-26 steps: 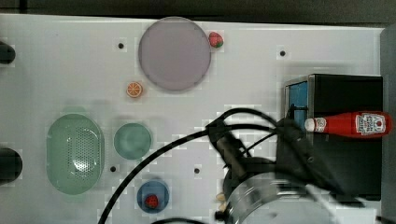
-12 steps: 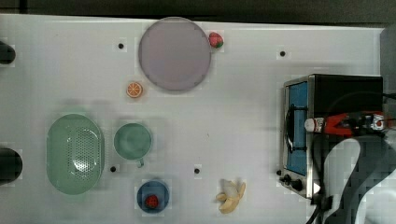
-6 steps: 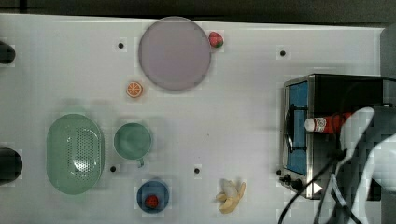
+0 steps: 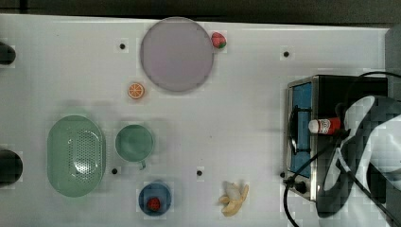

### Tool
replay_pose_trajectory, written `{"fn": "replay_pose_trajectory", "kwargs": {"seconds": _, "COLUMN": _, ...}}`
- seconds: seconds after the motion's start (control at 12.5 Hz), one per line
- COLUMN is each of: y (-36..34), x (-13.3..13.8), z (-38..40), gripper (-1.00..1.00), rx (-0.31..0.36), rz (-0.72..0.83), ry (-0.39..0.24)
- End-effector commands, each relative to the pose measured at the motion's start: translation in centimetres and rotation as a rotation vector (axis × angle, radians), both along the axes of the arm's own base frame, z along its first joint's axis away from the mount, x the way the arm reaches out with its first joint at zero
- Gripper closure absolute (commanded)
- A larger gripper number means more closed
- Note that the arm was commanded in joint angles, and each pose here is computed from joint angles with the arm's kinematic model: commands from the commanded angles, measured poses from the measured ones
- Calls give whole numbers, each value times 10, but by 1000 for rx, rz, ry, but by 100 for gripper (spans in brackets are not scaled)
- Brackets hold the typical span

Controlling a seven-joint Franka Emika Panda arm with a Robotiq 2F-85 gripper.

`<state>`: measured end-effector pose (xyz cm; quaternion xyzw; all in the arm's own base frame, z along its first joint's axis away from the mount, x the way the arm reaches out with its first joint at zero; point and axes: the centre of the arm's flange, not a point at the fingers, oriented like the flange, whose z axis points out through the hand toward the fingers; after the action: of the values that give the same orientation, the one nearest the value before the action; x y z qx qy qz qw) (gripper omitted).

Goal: Pick Ketchup from oven and place it on table.

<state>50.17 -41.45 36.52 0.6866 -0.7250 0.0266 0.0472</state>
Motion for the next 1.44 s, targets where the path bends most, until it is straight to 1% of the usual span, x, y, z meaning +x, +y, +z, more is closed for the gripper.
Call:
{"fn": "replay_pose_trajectory", "kwargs": {"seconds": 0.08, "y": -8, "x": -2, "z": 5, "gripper": -100, "rx": 2, "rz": 6, "ry": -27}}
{"fn": "replay_pose_trajectory", "kwargs": {"seconds": 0.32, "y": -13, "x": -7, "z": -7, "gripper": -100, "rx": 14, "rz": -12, "ry": -15}}
{"fn": "replay_pose_trajectory", "kwargs": {"seconds": 0.4, "y": -12, "x": -7, "z": -9, "gripper": -91, "rx": 16, "rz": -13, "ry": -12}}
{"fn": "replay_pose_trajectory", "kwargs": {"seconds": 0.56, "y": -12, "x": -8, "z": -11, "gripper": -43, "rx": 18, "rz": -14, "ry": -11}}
{"fn": "replay_pose_trajectory", "kwargs": {"seconds": 0.64, "y": -11, "x": -6, "z": -8, "gripper": -24, "rx": 15, "rz": -11, "ry": -17}}
{"fn": "replay_pose_trajectory", "kwargs": {"seconds": 0.8, "y": -12, "x": -3, "z": 1, "gripper": -24, "rx": 5, "rz": -6, "ry": -30}}
{"fn": "replay_pose_trajectory", "kwargs": {"seconds": 0.96, "y": -11, "x": 7, "z": 30, "gripper": -24, "rx": -23, "rz": 19, "ry": -70}}
{"fn": "replay_pose_trajectory", "kwargs": {"seconds": 1.04, "y": -6, "x": 15, "z": 50, "gripper": -24, "rx": -38, "rz": 52, "ry": -94}}
{"fn": "replay_pose_trajectory", "kwargs": {"seconds": 1.12, "y": 2, "x": 23, "z": 71, "gripper": -24, "rx": -56, "rz": 109, "ry": -104}}
{"fn": "replay_pose_trajectory", "kwargs": {"seconds": 1.2, "y": 15, "x": 31, "z": 90, "gripper": -24, "rx": -68, "rz": 177, "ry": -96}}
{"fn": "replay_pose_trajectory", "kwargs": {"seconds": 1.28, "y": 33, "x": 40, "z": 107, "gripper": -24, "rx": -60, "rz": 236, "ry": -87}}
{"fn": "replay_pose_trajectory", "kwargs": {"seconds": 1.44, "y": 82, "x": 57, "z": 135, "gripper": -24, "rx": -1, "rz": 320, "ry": -75}}
